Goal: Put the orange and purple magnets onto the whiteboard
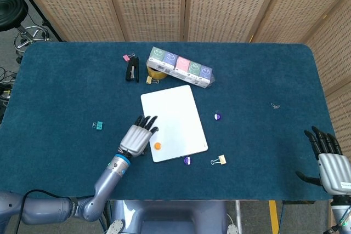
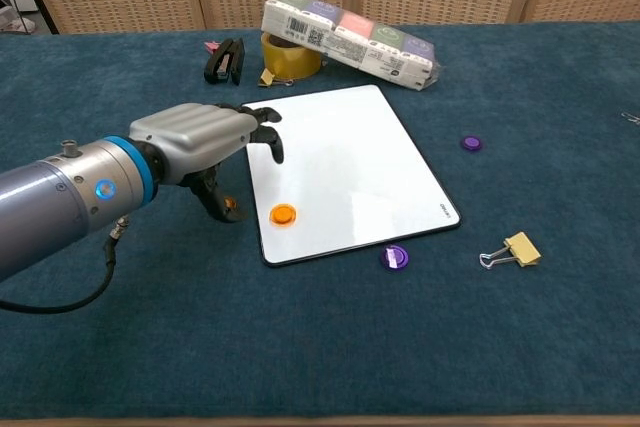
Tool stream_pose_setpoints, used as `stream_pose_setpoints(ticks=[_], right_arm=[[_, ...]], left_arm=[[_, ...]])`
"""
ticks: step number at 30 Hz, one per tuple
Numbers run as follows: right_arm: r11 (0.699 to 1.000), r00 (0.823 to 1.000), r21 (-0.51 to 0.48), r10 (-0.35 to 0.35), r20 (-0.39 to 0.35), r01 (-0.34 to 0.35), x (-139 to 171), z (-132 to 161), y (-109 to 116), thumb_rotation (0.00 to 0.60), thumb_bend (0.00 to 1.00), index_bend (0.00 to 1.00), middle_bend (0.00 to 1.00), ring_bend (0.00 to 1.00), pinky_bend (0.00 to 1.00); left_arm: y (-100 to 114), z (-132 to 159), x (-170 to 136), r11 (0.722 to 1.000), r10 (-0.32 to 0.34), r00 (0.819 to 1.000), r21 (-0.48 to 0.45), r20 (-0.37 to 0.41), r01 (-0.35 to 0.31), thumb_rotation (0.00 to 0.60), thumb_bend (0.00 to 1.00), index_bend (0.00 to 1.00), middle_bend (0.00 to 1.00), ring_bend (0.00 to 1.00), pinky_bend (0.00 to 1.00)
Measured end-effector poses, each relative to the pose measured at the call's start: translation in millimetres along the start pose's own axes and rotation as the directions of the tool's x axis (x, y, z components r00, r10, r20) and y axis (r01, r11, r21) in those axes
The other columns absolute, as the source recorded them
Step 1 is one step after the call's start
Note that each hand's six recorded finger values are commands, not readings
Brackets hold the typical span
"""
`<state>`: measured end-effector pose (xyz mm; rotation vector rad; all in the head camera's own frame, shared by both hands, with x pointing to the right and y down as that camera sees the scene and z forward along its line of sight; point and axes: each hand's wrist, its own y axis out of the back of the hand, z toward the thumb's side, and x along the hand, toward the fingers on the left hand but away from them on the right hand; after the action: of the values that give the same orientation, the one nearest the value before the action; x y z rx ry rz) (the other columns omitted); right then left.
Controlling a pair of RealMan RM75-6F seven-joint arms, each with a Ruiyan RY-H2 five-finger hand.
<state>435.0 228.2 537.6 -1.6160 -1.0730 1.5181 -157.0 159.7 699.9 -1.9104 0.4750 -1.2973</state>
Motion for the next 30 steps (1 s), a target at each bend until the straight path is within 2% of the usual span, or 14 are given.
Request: stream_pose_setpoints(ticks=[5,9,30], right_arm=[[1.000,1.000,0.000,0.006,-0.006,-0.006,0.0,2.1,-1.7,0.600,0.00,0.00,0.00,0.00,0.00],[1.000,1.000,0.000,0.007,-0.005,-0.007,0.2,2.0,-2.0,0.600,0.00,0.00,0.00,0.00,0.00],[1.000,1.000,-0.009,0.008,0.000,-0.008,0.0,0.2,-0.7,0.600,0.00,0.00,0.00,0.00,0.00]], left_arm=[[-0.5,-30.0,-4.4,1.000,-0.007,0.996,-0.025,-0.090,0.005,0.600,0.26,0.38,0.00,0.00,0.00],[-5.8,-37.0,-2.5,1.000,-0.016,0.993,-0.028,-0.118,0.013,0.600,0.27,0.40,0.00,0.00,0.00],[-16.6,-26.8,0.4,0.998,-0.042,0.992,-0.047,-0.118,0.037,0.600,0.27,0.44,0.00,0.00,0.00]])
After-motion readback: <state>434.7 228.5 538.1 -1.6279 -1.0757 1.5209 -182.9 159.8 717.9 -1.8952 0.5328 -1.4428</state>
